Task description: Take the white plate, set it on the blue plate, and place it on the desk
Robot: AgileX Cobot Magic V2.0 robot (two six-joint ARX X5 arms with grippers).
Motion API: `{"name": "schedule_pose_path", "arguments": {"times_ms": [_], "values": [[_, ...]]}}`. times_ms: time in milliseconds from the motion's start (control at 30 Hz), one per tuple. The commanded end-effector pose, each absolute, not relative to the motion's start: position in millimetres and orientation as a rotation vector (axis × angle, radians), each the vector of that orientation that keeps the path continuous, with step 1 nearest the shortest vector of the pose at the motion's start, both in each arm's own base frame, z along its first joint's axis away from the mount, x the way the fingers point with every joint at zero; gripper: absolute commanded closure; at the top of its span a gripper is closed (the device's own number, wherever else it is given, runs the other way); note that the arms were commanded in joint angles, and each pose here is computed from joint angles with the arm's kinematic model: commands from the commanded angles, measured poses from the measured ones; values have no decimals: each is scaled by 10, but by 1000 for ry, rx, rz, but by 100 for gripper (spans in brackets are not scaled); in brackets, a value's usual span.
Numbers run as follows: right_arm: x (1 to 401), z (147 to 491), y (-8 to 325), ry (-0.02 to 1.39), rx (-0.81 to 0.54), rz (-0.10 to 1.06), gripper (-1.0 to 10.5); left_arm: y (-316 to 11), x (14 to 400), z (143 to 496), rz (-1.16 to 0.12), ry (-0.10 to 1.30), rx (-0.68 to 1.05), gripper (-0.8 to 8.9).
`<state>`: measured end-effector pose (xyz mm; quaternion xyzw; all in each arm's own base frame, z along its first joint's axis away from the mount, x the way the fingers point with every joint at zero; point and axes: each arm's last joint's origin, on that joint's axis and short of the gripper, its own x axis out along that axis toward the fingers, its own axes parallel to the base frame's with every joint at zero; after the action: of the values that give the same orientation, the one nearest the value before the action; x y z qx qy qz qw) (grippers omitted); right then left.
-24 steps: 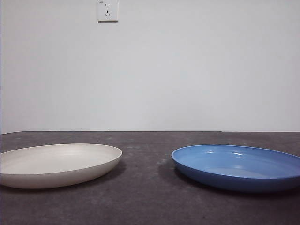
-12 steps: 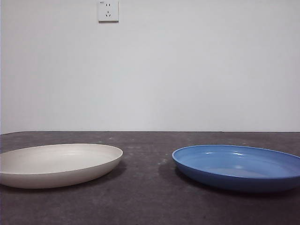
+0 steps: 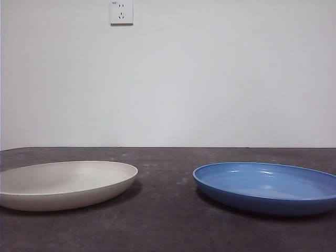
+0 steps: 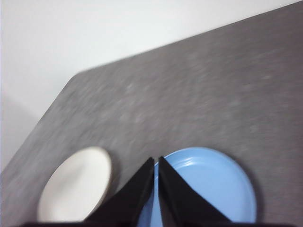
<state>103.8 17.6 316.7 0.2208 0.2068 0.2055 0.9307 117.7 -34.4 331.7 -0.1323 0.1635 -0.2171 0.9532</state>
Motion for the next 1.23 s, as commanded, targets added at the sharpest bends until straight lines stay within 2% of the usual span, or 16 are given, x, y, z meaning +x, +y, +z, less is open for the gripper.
{"name": "schedule_pose_path", "arguments": {"times_ms": [33,233,333,467,533,600,633,767,833,867,1033,1133,1233], "values": [[1059,3313,257,453,373,509,938,-392,1184,3439,-524,319,-253,796],[1109,3484,395,585,284,715,938,-508,1193,3454,-684,384,-255,795],[1118,3518,411,602,263,772,938,-545,1180,3439,-757,412,-257,794],[1117,3518,410,595,250,775,937,-552,1172,3442,-765,409,-252,766],[1117,3520,410,591,243,775,936,-552,1173,3441,-765,409,-252,692],[1119,3521,410,586,239,776,922,-552,1176,3440,-766,407,-245,576],[1120,3525,410,582,237,777,871,-553,1176,3441,-767,403,-237,506],[1121,3525,411,582,237,777,494,-552,1174,3442,-770,396,-223,292],[1121,3526,410,582,238,777,394,-552,1174,3440,-769,400,-228,210],[1121,3524,410,582,237,777,373,-552,1174,3441,-768,402,-233,178],[1120,3526,411,581,237,778,369,-556,1167,3427,-773,452,-309,174],[1117,3527,410,580,237,778,369,-569,1202,3393,-813,553,-385,175],[1115,3526,410,584,243,780,369,-540,1287,3381,-768,671,-433,187]]}}
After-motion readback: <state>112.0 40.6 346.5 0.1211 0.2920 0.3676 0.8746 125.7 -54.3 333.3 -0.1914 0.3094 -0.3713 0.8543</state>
